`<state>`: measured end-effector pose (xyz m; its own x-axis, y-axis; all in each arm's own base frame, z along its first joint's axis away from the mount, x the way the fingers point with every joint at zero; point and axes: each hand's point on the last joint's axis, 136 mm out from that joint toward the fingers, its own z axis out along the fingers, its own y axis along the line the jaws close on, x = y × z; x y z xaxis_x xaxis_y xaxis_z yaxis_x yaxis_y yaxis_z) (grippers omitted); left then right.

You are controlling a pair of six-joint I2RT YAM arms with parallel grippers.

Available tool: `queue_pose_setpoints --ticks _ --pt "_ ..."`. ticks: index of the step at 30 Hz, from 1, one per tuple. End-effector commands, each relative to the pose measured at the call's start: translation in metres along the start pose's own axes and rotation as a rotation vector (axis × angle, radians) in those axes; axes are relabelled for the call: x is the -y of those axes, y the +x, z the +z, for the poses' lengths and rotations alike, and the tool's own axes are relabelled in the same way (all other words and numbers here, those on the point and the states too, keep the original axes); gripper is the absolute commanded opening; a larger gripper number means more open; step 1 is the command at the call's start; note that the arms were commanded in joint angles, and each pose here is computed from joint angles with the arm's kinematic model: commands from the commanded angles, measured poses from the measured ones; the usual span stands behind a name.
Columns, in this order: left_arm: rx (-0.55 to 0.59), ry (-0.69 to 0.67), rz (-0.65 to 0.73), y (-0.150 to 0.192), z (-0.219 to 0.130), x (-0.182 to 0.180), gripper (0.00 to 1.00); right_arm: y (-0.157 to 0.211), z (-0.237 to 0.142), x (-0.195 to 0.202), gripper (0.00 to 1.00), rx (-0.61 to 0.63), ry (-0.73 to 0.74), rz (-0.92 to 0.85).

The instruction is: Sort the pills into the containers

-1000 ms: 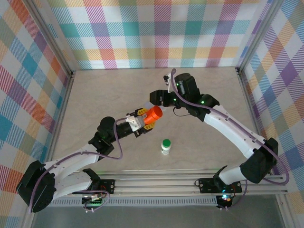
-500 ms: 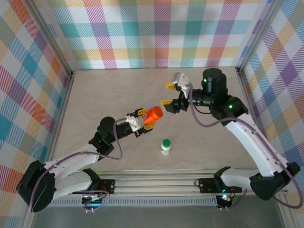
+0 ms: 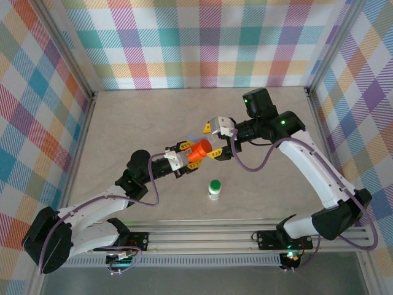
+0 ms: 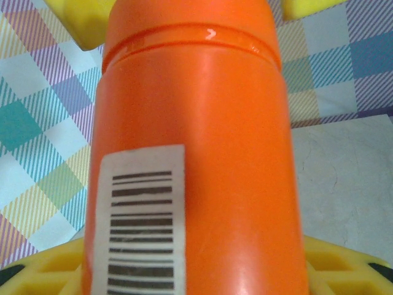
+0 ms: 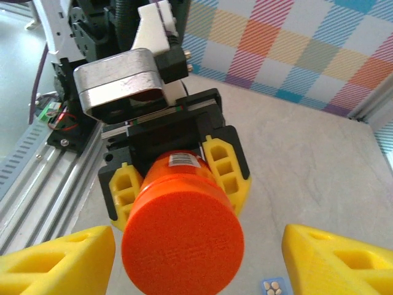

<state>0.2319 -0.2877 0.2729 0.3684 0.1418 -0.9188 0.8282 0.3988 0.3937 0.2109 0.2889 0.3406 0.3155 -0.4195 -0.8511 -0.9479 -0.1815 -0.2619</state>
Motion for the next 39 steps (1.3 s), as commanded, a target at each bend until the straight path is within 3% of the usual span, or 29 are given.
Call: queue_pose_setpoints --ticks 1,12,17,21,24,31,35,39 --pt "0.054 0.013 0.036 -0.019 0.004 -0.002 0.0 -0.01 -0.001 -0.018 0.71 0.047 -0.098 -0.024" --pt "0.056 0.022 0.025 -0.019 0.005 -0.001 0.0 0.0 0.014 -0.016 0.67 -0.007 -0.118 -0.016" --pt "0.058 0.018 0.026 -0.02 0.004 -0.001 0.0 0.002 0.018 -0.017 0.57 -0.019 -0.122 -0.011" --pt "0.058 0.015 0.026 -0.02 0.003 -0.001 0.0 0.005 0.018 -0.017 0.43 -0.03 -0.115 0.001" --pt "0.059 0.01 0.027 -0.02 0.002 -0.002 0.0 0.01 0.02 -0.014 0.39 -0.048 -0.098 0.038" --pt "0.07 -0.011 0.034 -0.023 -0.002 -0.004 0.0 0.015 0.03 0.011 0.42 -0.001 0.034 0.285" --pt "0.078 -0.021 0.041 -0.027 -0.004 -0.006 0.0 0.014 0.033 0.013 0.38 0.036 0.035 0.46" --pt "0.088 -0.034 0.048 -0.031 -0.007 -0.007 0.0 0.026 0.036 0.024 0.33 -0.008 0.087 0.706"
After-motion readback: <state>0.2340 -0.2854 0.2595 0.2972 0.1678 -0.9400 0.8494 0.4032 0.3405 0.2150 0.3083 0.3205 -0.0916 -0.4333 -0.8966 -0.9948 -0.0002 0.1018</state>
